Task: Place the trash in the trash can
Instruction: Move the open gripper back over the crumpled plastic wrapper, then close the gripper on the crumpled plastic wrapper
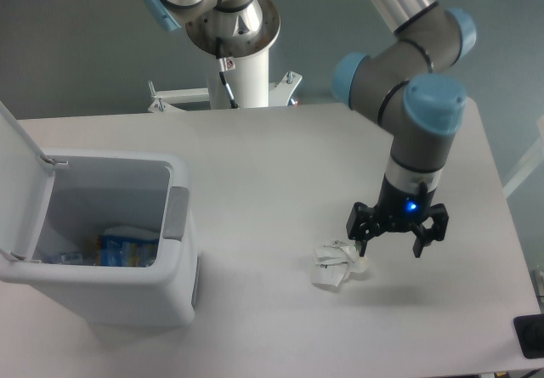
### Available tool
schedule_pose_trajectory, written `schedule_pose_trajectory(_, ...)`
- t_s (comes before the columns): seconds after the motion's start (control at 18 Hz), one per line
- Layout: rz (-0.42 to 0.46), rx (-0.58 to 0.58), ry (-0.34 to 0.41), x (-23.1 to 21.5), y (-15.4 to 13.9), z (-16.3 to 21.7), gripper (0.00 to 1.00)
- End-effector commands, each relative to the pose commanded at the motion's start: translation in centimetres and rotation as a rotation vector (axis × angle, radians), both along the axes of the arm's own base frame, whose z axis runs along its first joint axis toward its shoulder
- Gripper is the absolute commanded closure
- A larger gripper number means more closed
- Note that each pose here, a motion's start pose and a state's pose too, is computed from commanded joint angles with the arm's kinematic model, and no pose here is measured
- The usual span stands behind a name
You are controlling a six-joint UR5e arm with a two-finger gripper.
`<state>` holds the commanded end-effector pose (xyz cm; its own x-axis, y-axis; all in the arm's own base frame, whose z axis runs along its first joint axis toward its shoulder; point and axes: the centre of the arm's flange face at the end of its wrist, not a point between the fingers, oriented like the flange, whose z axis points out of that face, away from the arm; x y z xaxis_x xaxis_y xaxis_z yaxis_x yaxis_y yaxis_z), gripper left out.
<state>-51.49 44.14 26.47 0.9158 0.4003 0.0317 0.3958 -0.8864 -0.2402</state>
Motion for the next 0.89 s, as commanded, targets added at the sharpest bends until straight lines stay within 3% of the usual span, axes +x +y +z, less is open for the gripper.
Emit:
schedule_pose_trajectory(0.28, -0.028, -0.116, -0.015, 1.1, 1.3, -3.7, 0.00)
schedule_pose_trajectory(0.61, -0.055, -0.166, -0.041, 2.4, 2.6, -6.9, 0.06)
schedule_pose_trajectory(0.72, -0.056, -0.194, -0.037, 2.4, 2.5, -7.3, 0.28)
schedule_pose_trajectory(0.89, -0.048, -0.190, -0.032, 2.2, 2.6, -7.0, 0.73)
